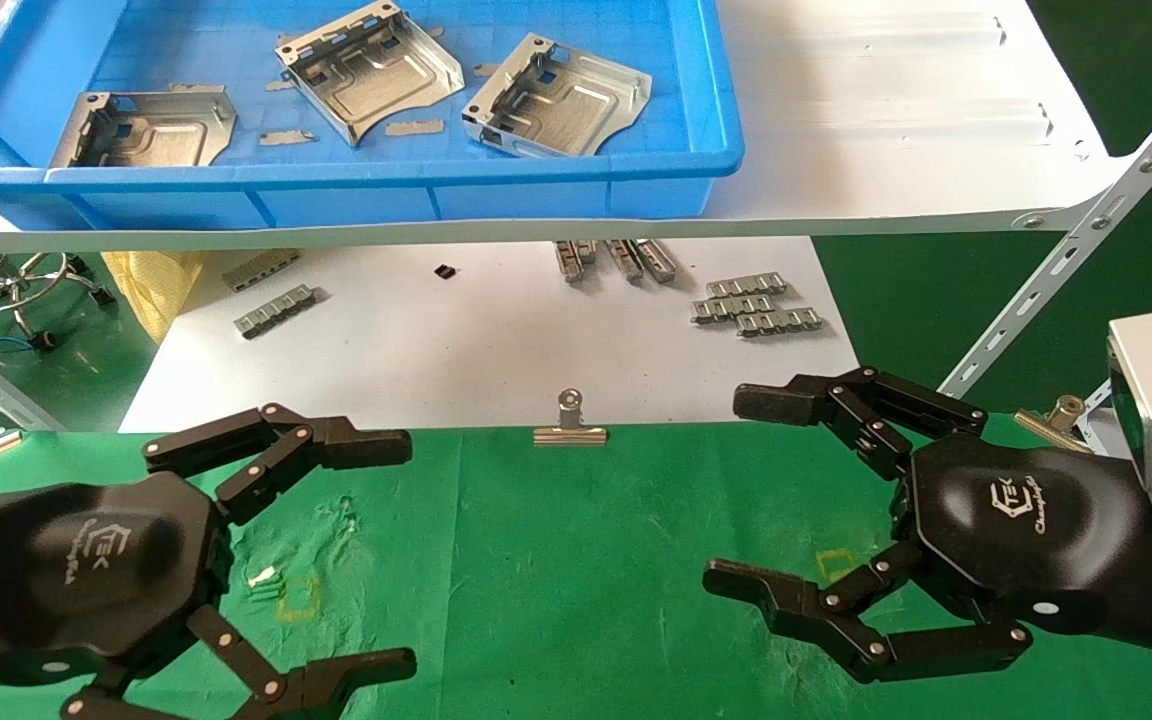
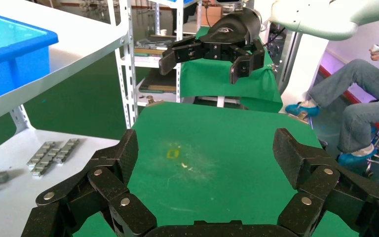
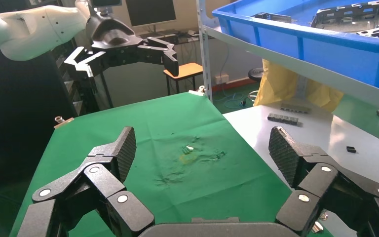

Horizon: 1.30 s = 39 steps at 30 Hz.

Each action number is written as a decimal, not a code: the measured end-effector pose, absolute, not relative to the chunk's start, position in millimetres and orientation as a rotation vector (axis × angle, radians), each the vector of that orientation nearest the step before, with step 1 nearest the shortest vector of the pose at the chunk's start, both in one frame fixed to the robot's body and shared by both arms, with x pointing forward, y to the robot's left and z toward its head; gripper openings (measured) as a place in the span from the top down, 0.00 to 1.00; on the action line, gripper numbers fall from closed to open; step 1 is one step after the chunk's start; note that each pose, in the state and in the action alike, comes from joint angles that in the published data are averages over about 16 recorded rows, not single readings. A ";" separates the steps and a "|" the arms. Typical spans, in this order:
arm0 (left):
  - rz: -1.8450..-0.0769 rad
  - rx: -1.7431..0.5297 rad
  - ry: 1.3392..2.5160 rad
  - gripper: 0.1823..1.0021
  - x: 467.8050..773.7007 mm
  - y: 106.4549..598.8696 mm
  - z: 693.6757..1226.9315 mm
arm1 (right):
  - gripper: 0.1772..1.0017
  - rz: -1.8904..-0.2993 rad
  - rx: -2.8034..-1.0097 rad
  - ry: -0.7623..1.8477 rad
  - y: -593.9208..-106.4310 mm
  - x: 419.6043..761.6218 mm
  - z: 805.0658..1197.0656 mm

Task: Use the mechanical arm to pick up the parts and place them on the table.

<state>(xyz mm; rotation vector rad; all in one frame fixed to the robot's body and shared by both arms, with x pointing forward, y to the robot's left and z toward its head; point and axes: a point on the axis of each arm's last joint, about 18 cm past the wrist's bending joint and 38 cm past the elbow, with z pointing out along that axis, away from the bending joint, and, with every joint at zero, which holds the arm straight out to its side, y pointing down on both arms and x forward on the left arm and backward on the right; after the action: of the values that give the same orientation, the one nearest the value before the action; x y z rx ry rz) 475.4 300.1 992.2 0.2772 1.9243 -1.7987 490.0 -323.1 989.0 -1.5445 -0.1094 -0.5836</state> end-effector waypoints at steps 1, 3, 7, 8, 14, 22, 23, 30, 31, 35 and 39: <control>-1.799 0.277 1.924 0.00 475.4 300.1 992.2 | 0.01 -0.584 -1.544 -0.109 -323.1 490.0 989.0; -1.799 0.277 1.924 0.00 475.4 300.1 992.2 | 0.02 -0.584 -1.544 -0.109 -323.1 490.0 989.0; -1.799 0.277 1.924 0.00 475.4 300.1 992.2 | 0.04 -0.584 -1.544 -0.109 -323.1 490.0 989.0; -1.799 0.277 1.924 0.00 475.4 300.1 992.2 | 0.04 -0.584 -1.544 -0.109 -323.1 490.0 989.0; -1.799 0.277 1.924 0.00 475.4 300.1 992.2 | 0.12 -0.584 -1.544 -0.109 -323.1 490.0 989.0; -1.799 0.277 1.924 0.00 475.4 300.1 992.3 | 0.29 -0.584 -1.545 -0.109 -323.1 490.0 989.0; -1.799 0.277 1.924 0.00 475.4 300.0 992.4 | 0.32 -0.584 -1.545 -0.109 -323.1 490.0 989.0; -1.776 0.282 1.906 0.00 477.8 301.1 1004.6 | 0.52 -0.584 -1.545 -0.109 -323.1 490.0 989.0; -1.767 0.283 1.899 0.00 479.2 301.4 1008.8 | 0.55 -0.584 -1.545 -0.109 -323.1 490.0 989.0; -1.725 0.285 1.850 0.00 489.4 303.0 1033.2 | 0.66 -0.584 -1.545 -0.109 -323.1 490.0 989.0; -1.667 0.270 1.780 0.00 509.2 305.3 1069.1 | 0.75 -0.584 -1.545 -0.109 -323.1 490.0 989.0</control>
<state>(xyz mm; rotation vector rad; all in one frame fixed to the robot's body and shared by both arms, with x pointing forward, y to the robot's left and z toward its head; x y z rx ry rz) 509.2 305.3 1069.1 0.2704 1.7796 -1.6671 490.0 -323.1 989.0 -1.5445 -0.1093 -0.5836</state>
